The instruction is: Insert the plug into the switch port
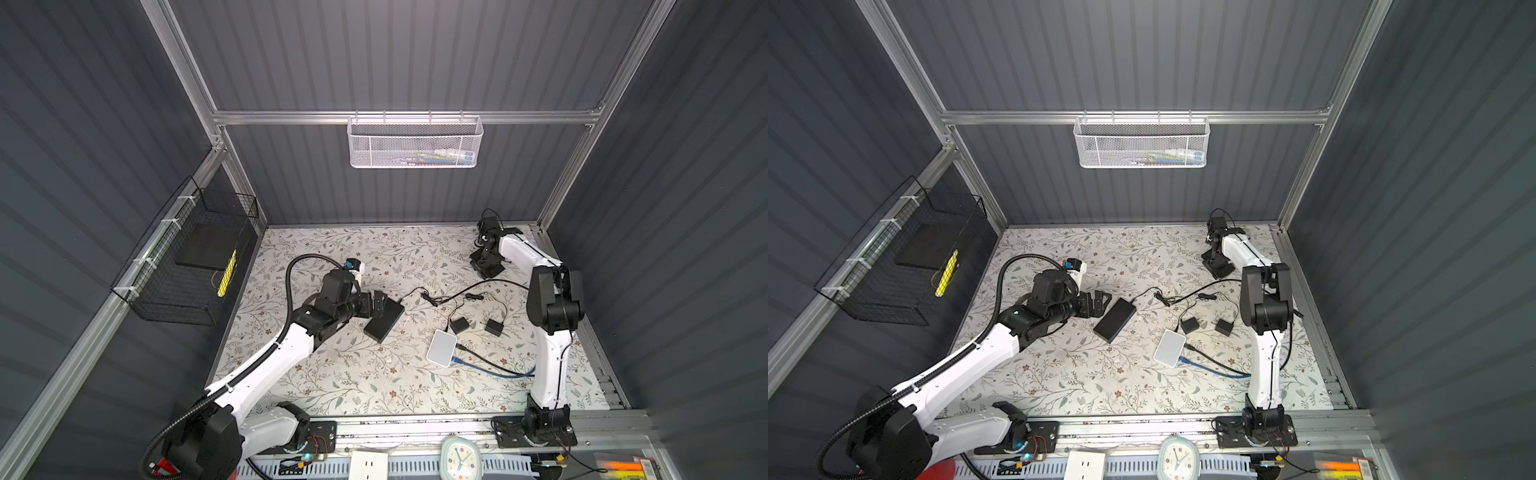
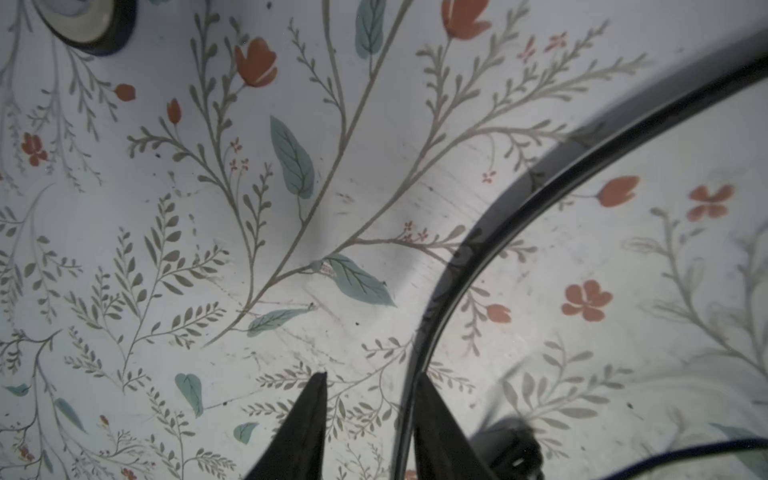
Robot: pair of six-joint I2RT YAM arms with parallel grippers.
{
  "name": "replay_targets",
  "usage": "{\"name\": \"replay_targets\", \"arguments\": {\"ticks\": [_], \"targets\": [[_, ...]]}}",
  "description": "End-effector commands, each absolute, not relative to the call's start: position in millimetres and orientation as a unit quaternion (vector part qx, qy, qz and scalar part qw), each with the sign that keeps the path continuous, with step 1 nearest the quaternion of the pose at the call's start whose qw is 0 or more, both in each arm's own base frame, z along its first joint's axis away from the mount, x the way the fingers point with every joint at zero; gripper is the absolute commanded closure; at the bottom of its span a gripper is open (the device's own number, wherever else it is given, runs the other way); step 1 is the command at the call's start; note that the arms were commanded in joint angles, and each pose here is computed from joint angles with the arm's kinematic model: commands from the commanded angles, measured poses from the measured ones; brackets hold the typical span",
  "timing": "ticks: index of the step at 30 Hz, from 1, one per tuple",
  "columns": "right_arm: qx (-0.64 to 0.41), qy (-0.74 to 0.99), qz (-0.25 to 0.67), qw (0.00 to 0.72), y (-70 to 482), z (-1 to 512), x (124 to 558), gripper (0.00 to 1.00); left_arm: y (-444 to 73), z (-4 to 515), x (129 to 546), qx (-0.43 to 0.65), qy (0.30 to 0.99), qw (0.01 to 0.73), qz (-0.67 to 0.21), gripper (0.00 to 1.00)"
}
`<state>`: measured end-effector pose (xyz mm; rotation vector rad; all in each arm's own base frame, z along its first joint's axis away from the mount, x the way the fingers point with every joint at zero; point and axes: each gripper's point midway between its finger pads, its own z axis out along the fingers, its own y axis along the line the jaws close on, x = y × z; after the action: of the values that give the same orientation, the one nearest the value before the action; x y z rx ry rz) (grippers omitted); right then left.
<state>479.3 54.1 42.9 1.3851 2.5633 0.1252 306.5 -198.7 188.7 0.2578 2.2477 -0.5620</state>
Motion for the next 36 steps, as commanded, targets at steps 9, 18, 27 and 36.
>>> {"name": "replay_targets", "arguments": {"ticks": [9,18,27,36], "targets": [[0.508,0.859,-0.012,0.058,51.9,11.1,457.4,0.63,-184.2,185.3,306.5,0.105,0.894,0.391,-0.191,0.00],[0.488,0.871,-0.040,0.036,48.7,-4.1,459.6,0.71,-180.5,198.6,311.8,0.108,0.893,0.399,-0.180,0.00],[0.505,0.862,-0.022,0.043,48.1,-5.1,454.0,0.94,-185.5,226.6,325.3,0.116,0.885,0.413,-0.181,0.00],[0.521,0.823,0.055,0.219,13.2,79.1,488.4,1.00,-182.9,255.0,324.0,0.100,0.873,0.436,-0.193,0.00]]}}
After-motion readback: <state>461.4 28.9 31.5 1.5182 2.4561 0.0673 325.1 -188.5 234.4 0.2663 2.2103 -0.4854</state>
